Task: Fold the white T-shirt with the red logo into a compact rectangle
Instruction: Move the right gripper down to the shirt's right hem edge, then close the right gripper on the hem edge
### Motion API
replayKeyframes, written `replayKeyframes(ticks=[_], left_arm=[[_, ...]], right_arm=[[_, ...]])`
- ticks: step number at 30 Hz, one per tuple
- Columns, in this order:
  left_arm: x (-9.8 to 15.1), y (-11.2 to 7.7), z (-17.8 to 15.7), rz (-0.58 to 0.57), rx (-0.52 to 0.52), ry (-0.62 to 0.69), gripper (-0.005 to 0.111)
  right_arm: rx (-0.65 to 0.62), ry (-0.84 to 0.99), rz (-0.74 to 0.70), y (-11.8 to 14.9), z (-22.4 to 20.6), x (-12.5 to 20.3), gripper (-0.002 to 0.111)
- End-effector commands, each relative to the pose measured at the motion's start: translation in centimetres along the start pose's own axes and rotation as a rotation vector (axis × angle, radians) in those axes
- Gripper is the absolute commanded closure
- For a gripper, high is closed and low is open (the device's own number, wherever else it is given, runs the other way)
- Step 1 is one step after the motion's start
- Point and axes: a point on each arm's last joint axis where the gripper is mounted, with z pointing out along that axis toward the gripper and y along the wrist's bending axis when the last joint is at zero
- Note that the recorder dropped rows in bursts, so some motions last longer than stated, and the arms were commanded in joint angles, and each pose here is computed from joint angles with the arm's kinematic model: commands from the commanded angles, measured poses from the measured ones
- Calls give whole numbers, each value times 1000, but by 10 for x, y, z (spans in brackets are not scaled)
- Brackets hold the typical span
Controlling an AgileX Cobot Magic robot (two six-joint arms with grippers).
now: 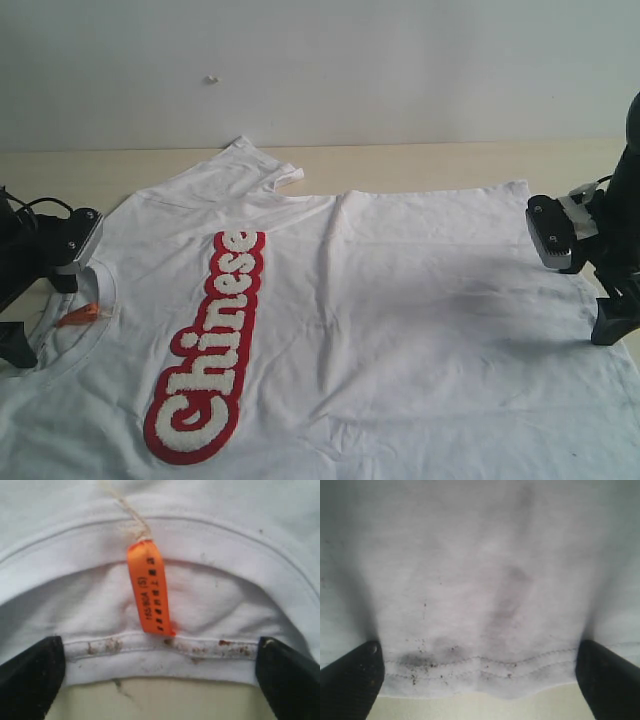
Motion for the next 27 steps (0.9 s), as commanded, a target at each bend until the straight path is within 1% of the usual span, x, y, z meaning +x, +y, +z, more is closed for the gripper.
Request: replayKeyframes(ticks=[1,17,20,22,27], left_arm=[[1,-1,8,-7,28,-2,1],[1,-1,8,-7,28,-2,1],[1,-1,8,-7,28,-2,1],[1,-1,8,-7,28,-2,1],[1,-1,8,-7,28,-2,1]], right_arm=[[3,7,-11,-2,7,2,4],[11,0,-5,-3,7,2,4],[39,1,-5,-5,7,2,4],[34,0,35,-5,7,2,4],[58,5,9,-4,-5,2,4]])
